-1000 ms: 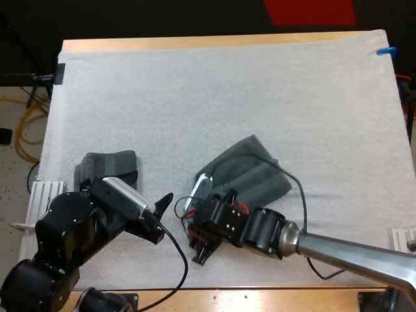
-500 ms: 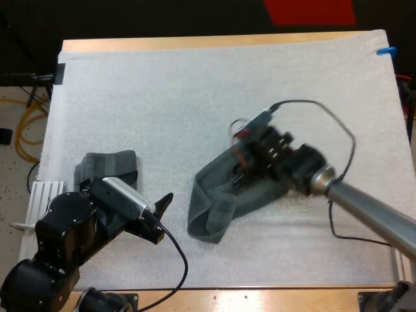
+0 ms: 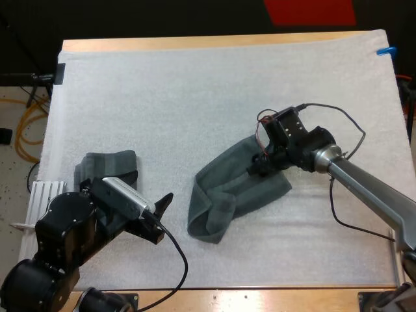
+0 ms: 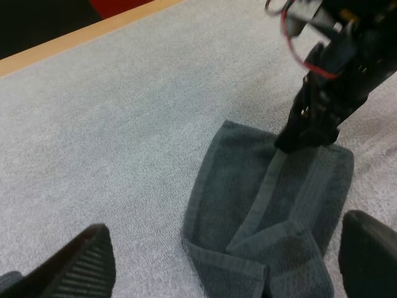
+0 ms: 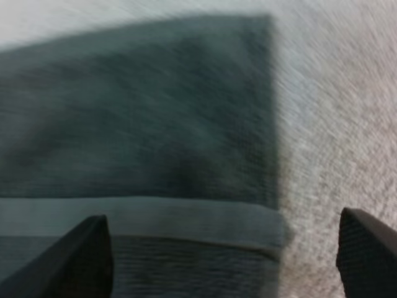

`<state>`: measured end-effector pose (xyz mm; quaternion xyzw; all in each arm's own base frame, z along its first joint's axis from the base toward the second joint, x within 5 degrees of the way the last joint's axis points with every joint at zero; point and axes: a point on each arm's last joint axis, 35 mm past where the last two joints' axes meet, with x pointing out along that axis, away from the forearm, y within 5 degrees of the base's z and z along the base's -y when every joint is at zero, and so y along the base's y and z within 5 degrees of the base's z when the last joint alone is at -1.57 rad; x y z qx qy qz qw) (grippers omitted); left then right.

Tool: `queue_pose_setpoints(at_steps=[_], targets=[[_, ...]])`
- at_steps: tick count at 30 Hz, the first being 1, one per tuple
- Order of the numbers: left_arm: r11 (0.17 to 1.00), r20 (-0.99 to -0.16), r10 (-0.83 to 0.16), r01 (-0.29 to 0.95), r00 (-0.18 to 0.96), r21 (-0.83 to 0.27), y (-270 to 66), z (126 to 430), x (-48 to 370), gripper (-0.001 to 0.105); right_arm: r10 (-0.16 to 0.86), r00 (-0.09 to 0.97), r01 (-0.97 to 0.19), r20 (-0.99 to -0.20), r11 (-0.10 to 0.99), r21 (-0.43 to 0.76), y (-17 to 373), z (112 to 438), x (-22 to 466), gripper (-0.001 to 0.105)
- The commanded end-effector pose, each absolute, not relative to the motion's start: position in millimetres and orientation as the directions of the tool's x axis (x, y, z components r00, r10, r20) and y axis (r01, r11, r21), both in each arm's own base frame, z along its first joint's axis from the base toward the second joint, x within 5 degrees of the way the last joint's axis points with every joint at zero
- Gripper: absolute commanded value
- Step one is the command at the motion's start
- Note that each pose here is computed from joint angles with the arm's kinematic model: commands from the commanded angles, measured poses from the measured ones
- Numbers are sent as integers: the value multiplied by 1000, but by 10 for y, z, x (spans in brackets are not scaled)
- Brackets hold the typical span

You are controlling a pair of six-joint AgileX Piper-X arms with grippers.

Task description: Pick towel from pile fold and stack

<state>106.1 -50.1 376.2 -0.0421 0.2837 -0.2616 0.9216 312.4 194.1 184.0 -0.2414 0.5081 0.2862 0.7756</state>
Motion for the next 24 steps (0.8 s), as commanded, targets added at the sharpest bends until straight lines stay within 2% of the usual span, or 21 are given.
queue_pose_setpoints(at_steps=[1,6,8,16,18,20,24], targets=[[854,-496,-516,463,699,-236,-507,3781,1059,72,193,316,-687,-929,722,-83,1931,1808,3157,71],[854,-496,-516,463,699,-236,-507,3781,1059,72,164,275,-699,-947,711,-79,1916,1593,3203,71],[854,-496,-516,463,699,-236,-507,3781,1059,72,156,261,-704,-953,706,-78,1916,1537,3207,66],[854,-496,-516,463,699,-236,-507,3781,1059,72,102,255,-697,-961,709,-110,1894,1480,3200,8],[854,-496,-516,463,699,-236,-507,3781,1059,72,102,256,-697,-961,709,-111,1891,1494,3196,0],[854,-496,-516,463,699,-236,-507,3781,1059,72,109,269,-697,-957,708,-115,1891,1540,3195,0],[854,-496,-516,463,699,-236,-507,3781,1059,72,161,369,-700,-915,696,-159,1897,1838,3210,0]])
